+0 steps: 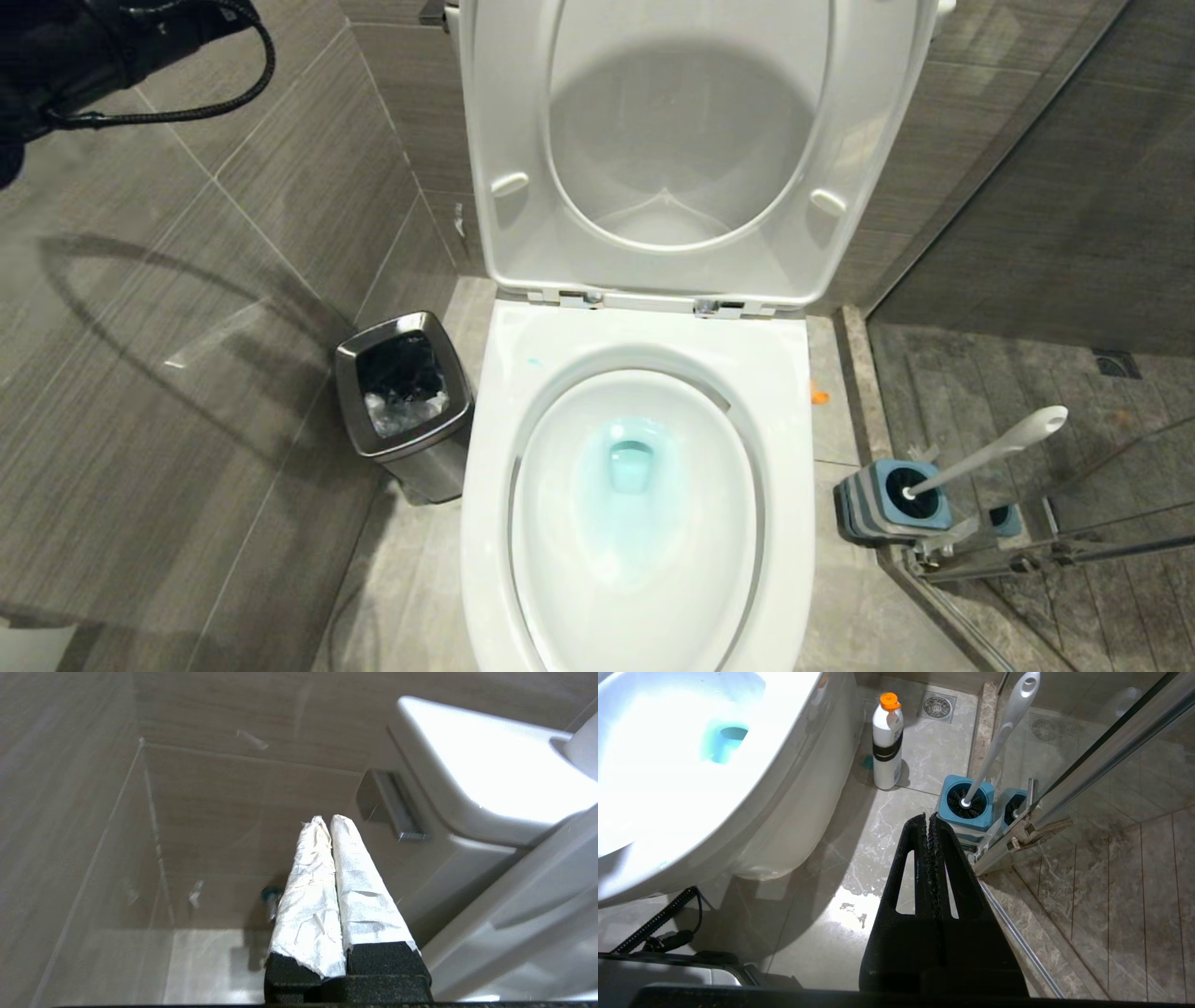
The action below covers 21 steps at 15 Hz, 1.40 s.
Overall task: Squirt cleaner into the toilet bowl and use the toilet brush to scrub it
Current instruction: Flush the toilet
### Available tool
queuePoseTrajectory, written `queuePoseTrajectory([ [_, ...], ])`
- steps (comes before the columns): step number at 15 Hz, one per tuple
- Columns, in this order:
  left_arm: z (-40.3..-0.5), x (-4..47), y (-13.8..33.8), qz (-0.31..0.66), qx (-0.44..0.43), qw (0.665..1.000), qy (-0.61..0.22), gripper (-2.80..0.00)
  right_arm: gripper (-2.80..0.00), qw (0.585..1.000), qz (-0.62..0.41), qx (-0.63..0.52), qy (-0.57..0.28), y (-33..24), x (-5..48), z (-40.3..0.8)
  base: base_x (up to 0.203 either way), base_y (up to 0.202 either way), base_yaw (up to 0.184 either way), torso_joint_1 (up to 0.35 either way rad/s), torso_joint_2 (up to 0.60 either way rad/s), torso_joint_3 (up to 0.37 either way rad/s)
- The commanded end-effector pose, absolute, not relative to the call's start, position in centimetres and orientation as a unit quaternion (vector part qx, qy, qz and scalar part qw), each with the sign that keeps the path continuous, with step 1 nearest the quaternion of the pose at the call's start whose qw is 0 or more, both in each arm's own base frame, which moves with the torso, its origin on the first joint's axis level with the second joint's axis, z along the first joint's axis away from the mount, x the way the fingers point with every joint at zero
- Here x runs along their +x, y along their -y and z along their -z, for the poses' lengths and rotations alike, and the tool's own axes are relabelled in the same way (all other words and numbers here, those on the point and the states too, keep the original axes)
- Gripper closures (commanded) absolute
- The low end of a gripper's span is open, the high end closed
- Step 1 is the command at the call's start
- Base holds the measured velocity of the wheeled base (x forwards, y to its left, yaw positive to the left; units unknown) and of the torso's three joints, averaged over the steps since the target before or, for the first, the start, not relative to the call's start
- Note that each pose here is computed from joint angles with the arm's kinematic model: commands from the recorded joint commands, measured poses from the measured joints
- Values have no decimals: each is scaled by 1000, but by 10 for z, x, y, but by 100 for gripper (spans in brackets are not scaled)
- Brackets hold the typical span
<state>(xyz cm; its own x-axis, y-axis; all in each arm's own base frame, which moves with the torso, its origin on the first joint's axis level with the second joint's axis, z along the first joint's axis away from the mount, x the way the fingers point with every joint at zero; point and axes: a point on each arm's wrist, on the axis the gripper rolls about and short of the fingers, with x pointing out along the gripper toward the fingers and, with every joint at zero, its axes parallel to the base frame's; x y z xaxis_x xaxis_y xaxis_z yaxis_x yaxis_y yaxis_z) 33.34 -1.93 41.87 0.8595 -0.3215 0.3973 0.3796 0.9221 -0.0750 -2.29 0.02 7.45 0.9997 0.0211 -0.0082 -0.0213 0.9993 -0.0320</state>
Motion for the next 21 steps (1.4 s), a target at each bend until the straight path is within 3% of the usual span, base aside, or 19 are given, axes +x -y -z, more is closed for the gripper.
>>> queuePoseTrajectory([
  [1,-417,347,39,199,-87,953,210,0,0,1000,-11,-16,-4,0,-23,-75,0,0,0,0,0,0],
  [10,-386,383,93,244,-111,934,234,0,0,1000,-11,-16,-4,0,-23,-75,0,0,0,0,0,0],
  [14,-385,387,91,240,-109,932,249,0,0,1000,-11,-16,-5,0,-23,-74,0,0,0,0,0,0],
  [18,-415,359,63,216,-101,929,283,0,0,1000,-11,-16,-5,0,-23,-74,0,0,0,0,0,0],
  [21,-426,345,50,205,-113,937,258,0,0,1000,-11,-16,-4,0,-23,-75,0,0,0,0,0,0],
])
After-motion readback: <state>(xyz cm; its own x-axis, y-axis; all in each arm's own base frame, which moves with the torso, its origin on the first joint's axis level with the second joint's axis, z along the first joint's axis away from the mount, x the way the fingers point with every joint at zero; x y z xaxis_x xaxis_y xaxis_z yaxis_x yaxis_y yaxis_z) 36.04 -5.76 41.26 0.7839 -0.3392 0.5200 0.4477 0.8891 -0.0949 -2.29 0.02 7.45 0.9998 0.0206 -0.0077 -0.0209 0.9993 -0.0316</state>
